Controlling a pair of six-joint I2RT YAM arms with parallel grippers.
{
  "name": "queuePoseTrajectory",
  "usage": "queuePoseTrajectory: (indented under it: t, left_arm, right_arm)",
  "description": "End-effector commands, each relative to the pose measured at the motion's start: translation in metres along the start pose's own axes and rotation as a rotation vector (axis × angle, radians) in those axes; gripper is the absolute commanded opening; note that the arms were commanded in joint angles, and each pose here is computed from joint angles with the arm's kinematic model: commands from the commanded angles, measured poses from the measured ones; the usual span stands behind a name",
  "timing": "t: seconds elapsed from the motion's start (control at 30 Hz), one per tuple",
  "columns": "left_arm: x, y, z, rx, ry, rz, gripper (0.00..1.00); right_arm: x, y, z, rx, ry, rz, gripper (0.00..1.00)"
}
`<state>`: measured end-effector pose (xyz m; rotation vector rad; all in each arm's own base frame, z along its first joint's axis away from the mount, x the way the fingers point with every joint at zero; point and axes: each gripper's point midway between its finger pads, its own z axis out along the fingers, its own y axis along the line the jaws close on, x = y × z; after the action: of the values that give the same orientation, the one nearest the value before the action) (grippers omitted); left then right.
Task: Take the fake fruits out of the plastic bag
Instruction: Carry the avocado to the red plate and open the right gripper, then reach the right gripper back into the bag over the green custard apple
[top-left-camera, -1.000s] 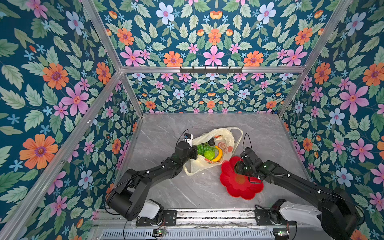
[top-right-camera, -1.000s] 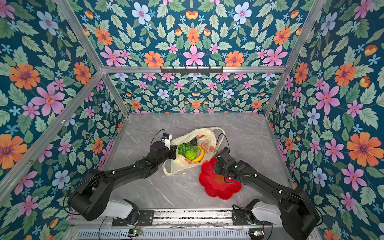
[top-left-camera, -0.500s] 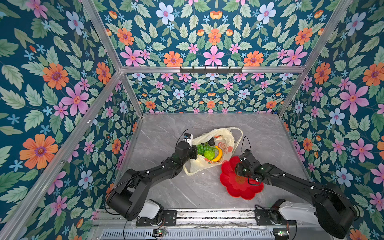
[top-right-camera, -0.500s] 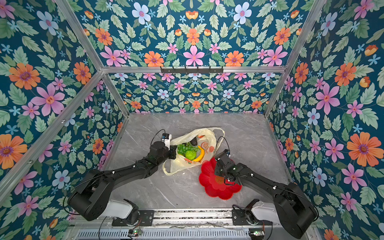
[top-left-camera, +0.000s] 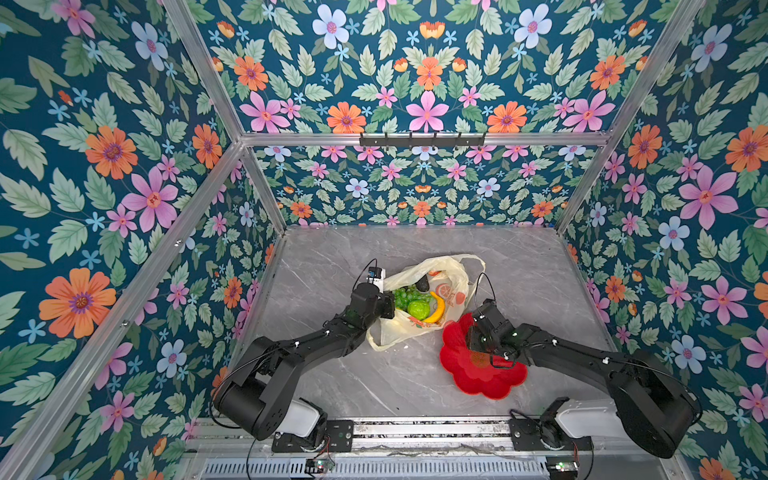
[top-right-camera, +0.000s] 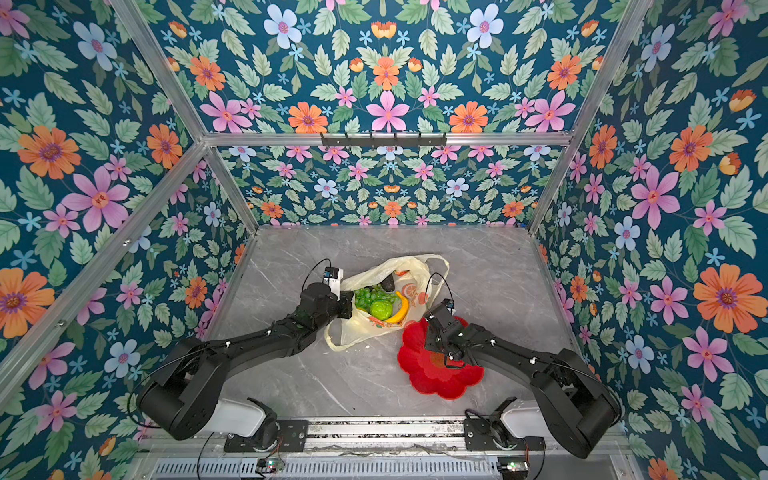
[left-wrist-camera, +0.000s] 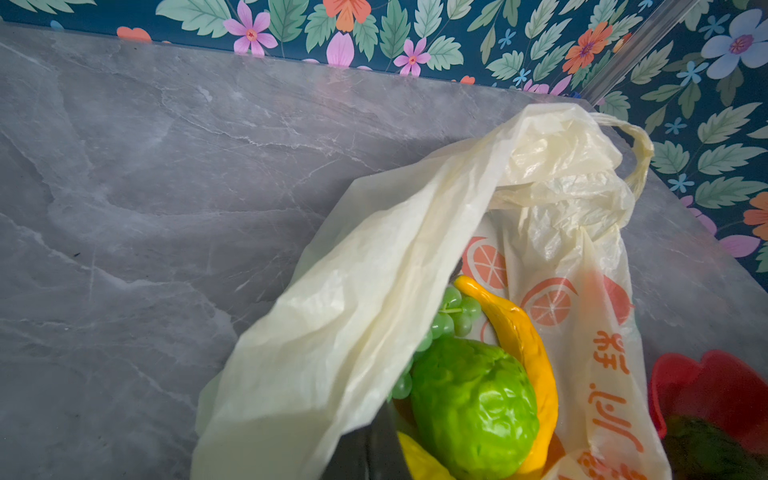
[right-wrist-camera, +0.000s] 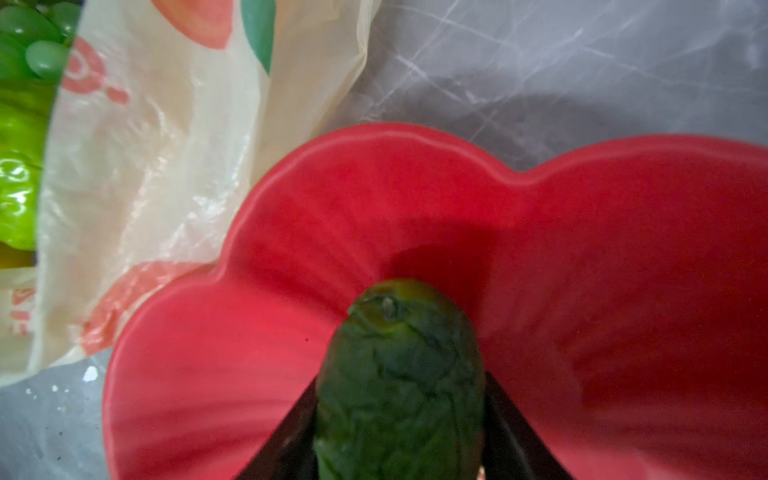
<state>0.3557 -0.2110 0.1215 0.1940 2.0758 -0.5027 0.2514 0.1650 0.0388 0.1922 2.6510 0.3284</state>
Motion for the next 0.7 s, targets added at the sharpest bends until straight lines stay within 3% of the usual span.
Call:
queuePoseTrajectory:
  t: [0.0,0.47,0.67]
  left_arm:
    - [-0.002,0.002,0.000,-0.017,-0.009,0.001,0.00]
    - [-0.005,0.003,-0.002,-0.020,-0.018,0.000,0.00]
    - [-0.004,0.005,-0.002,-0.031,-0.020,-0.003,0.00]
  right_arm:
    - [-0.001,-0.003,0.000,0.024,-0.009,-0.006,0.59]
    - [-0.008,-0.004,-0.013,0.034,-0.030,-0.001,0.70]
    - [-0.022,0.003,-0.036,0.031,-0.045,0.019,0.71]
